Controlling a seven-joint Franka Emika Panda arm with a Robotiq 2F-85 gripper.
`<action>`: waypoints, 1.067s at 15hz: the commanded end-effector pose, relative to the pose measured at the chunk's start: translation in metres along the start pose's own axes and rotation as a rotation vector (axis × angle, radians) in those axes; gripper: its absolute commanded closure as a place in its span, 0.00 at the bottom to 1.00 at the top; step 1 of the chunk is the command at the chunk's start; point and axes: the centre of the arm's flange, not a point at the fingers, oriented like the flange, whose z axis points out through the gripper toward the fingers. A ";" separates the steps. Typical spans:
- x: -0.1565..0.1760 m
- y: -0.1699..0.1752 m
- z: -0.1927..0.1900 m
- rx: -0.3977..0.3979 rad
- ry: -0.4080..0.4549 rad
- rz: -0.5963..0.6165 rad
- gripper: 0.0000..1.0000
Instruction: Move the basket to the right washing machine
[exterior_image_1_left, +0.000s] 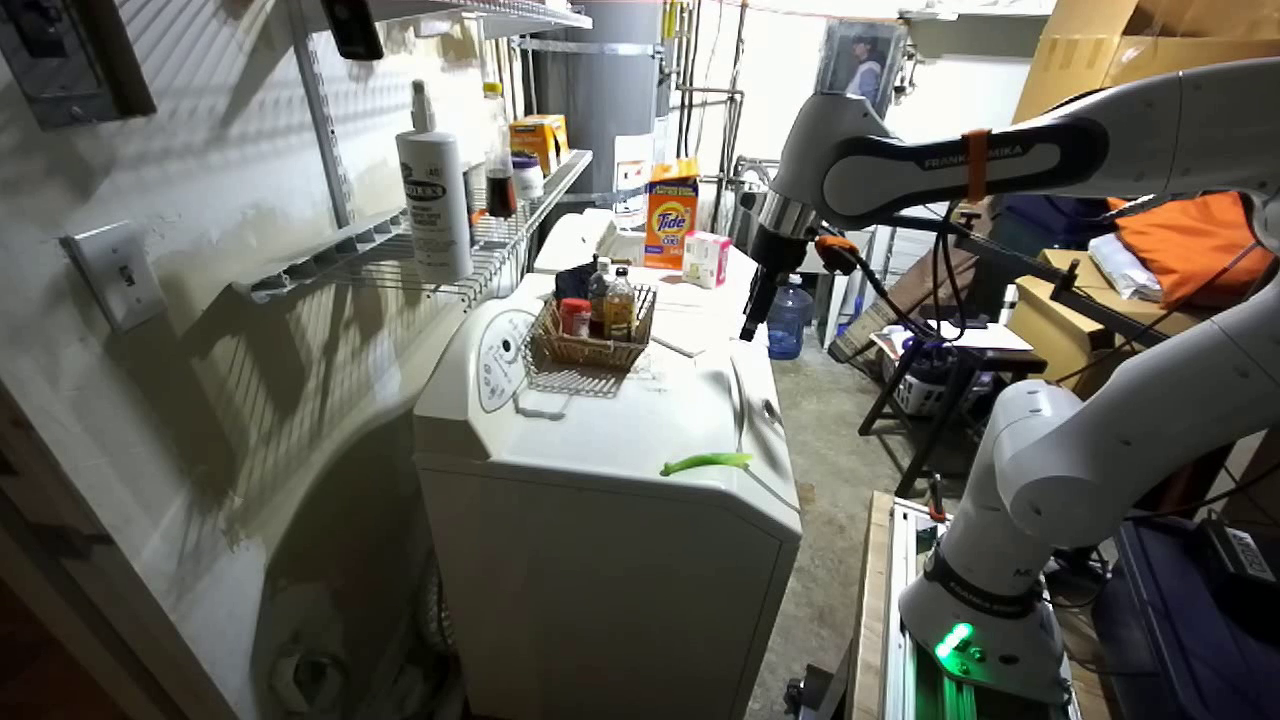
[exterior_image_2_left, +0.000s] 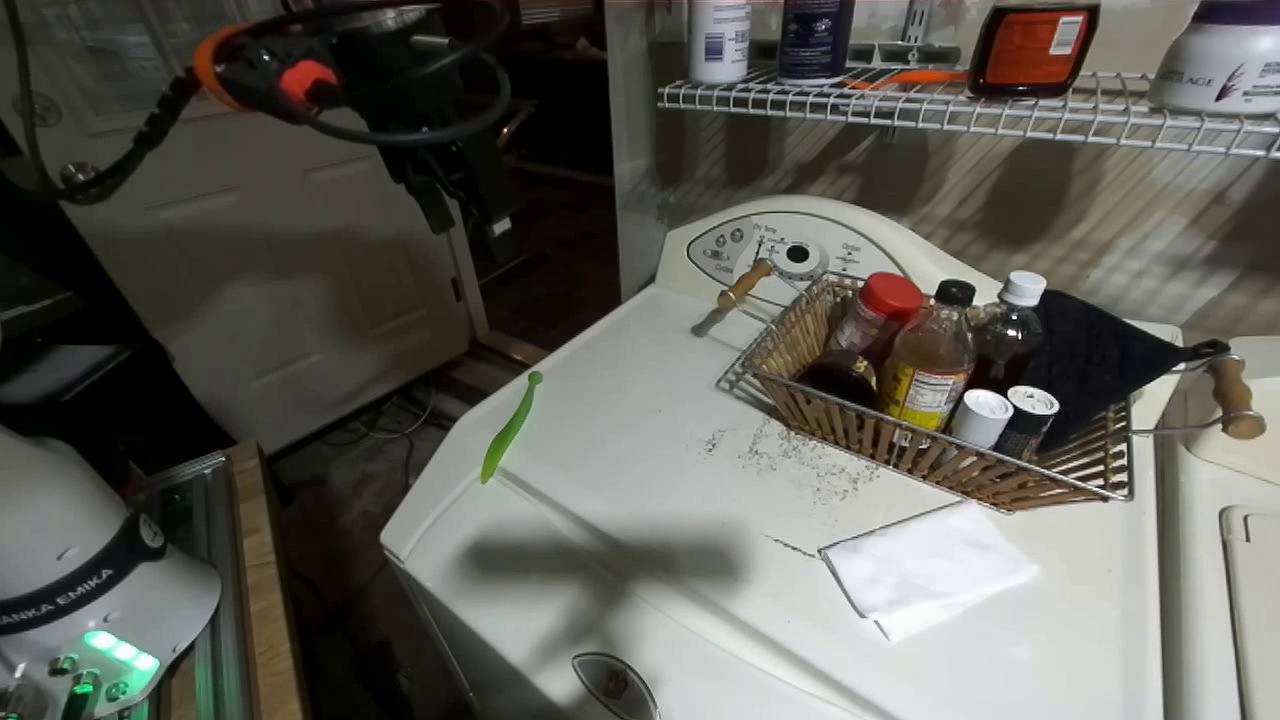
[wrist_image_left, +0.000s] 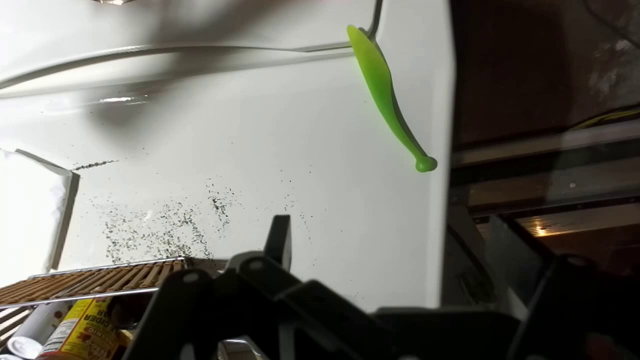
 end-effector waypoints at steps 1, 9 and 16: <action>0.015 -0.005 -0.002 -0.064 0.045 0.001 0.00; 0.090 -0.027 0.029 -0.259 0.108 -0.066 0.00; 0.140 0.023 0.092 -0.370 0.049 -0.041 0.00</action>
